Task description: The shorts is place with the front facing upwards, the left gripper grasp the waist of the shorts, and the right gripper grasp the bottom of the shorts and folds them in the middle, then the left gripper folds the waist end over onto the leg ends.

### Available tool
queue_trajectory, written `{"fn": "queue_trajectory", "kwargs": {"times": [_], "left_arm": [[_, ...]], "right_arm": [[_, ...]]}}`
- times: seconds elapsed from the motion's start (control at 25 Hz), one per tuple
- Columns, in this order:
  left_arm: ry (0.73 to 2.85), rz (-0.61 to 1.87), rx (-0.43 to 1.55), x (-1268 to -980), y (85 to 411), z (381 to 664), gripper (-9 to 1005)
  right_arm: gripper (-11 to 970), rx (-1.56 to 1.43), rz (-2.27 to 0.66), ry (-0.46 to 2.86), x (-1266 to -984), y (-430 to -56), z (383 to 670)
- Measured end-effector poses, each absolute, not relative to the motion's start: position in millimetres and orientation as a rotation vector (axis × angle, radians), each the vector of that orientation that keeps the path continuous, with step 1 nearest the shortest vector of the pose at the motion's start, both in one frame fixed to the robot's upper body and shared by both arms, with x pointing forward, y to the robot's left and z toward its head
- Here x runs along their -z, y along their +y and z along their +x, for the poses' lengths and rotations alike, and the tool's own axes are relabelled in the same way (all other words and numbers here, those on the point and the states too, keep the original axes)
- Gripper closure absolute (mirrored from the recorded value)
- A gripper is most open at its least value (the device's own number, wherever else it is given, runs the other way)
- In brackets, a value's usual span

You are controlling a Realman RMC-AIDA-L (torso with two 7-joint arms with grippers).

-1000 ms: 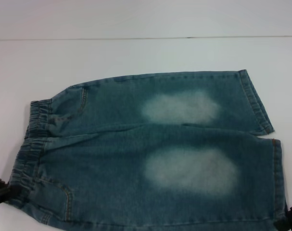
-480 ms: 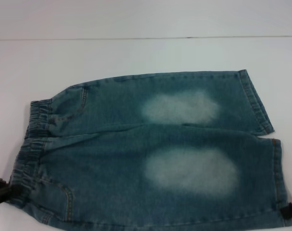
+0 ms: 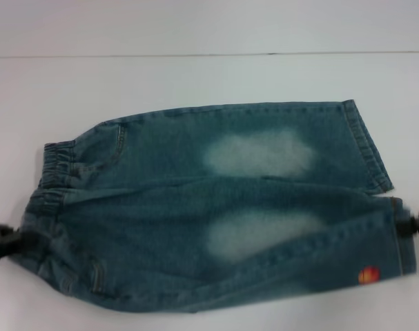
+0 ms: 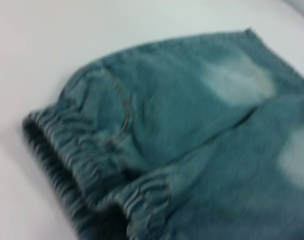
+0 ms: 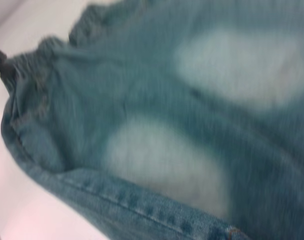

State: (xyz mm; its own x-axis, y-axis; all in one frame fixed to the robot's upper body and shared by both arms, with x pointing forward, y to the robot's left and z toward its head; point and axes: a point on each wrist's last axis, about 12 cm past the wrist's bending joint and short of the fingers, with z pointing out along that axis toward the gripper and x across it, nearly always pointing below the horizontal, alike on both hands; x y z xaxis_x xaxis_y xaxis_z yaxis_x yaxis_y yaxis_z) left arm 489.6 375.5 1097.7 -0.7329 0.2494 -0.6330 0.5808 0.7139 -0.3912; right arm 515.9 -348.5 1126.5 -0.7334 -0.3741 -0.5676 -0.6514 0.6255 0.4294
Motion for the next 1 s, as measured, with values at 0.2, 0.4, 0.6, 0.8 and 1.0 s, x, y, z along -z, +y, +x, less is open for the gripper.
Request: {"fn": "queue_trajectory", "kwargs": {"times": [0.2, 0.4, 0.6, 0.8, 1.0], "left_arm": [[2.270, 0.596, 0.879, -1119.3, 367.2, 501.1, 946], [2.168, 0.530, 0.929, -1135.5, 362.0, 513.4, 947], [2.081, 0.478, 0.924, -1140.8, 354.7, 525.1, 946], [2.062, 0.370, 0.829, -1133.8, 350.1, 540.2, 946], [2.058, 0.291, 0.739, -1126.9, 346.8, 551.0, 947]], "right_arm": [[930, -0.845, -0.784, 2.284, -1147.3, -347.6, 529.9], [931, -0.751, -0.713, 2.176, -1159.3, -352.1, 546.6], [930, -0.671, -0.666, 2.070, -1164.2, -350.2, 562.1], [932, -0.558, -0.598, 2.013, -1159.8, -346.9, 575.1], [931, -0.480, -0.555, 2.022, -1143.9, -342.5, 588.1]]}}
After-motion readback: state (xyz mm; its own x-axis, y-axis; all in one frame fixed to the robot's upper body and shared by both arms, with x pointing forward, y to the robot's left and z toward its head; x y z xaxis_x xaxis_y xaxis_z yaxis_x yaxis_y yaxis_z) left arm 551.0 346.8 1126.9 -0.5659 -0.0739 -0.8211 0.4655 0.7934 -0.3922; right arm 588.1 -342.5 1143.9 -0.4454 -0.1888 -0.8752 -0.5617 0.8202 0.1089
